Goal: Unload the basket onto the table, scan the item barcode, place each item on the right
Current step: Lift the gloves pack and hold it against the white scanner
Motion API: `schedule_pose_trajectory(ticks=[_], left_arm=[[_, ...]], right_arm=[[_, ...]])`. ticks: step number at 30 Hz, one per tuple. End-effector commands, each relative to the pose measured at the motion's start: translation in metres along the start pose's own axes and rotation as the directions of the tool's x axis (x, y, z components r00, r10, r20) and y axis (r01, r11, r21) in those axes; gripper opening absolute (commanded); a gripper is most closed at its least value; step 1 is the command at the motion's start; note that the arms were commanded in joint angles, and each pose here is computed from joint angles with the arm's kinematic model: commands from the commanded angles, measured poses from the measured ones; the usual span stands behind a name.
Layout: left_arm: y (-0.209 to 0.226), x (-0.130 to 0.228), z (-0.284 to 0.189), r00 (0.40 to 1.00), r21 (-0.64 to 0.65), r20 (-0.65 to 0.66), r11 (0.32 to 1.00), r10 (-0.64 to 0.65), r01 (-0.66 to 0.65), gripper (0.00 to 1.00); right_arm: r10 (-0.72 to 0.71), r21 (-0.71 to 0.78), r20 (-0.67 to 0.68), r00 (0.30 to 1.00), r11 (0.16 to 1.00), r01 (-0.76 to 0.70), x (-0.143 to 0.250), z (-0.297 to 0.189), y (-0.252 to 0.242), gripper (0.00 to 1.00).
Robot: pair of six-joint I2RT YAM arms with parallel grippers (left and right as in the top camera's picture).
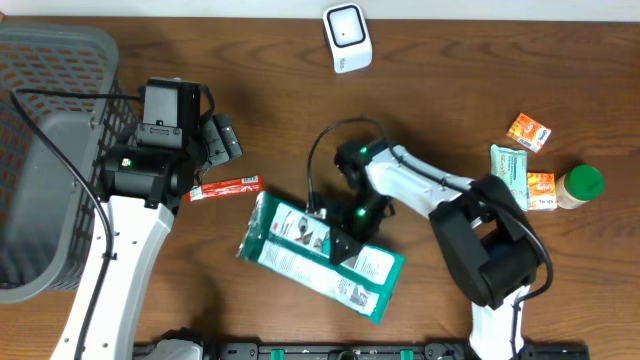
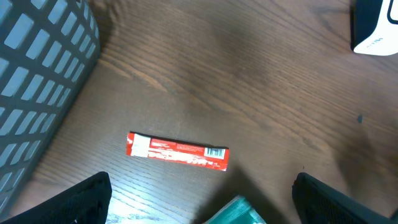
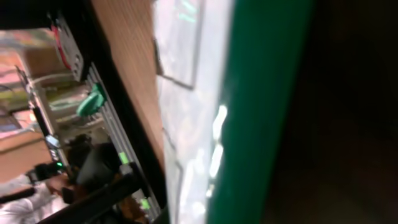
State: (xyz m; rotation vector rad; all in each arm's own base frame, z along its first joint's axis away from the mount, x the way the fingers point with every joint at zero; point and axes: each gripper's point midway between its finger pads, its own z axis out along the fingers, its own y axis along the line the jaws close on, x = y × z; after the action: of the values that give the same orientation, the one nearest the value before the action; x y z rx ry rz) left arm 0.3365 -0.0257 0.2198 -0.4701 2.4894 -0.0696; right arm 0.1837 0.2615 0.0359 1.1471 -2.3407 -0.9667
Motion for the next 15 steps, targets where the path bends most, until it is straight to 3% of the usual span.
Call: schedule_pose_trajectory(ticks=[1, 8, 12, 15], left_arm=[[0.001, -0.006, -0.004, 1.0, -0.006, 0.02, 1.0, 0.009, -0.009, 0.93], [0.001, -0.006, -0.004, 1.0, -0.006, 0.02, 1.0, 0.009, -0.009, 0.93], [0.001, -0.006, -0.004, 1.0, -0.006, 0.02, 1.0, 0.009, -0.009, 0.93], [0.001, -0.006, -0.004, 1.0, -0.006, 0.02, 1.0, 0.009, -0.009, 0.93]], right_arm=[[0.017, 0.008, 0.067, 0.998, 1.0, -0.018, -0.013, -0.028, -0.001, 0.01], [-0.003, 0.174, 0.145, 0.989, 0.985, -0.022, -0.011, -0.079, 0.005, 0.01], [0.054, 0.37, 0.249, 0.967, 0.917, -0.146, 0.001, -0.127, 0.001, 0.01], [0.017, 0.463, 0.307, 0.951, 0.871, -0.165, 0.01, -0.154, 0.007, 0.01]])
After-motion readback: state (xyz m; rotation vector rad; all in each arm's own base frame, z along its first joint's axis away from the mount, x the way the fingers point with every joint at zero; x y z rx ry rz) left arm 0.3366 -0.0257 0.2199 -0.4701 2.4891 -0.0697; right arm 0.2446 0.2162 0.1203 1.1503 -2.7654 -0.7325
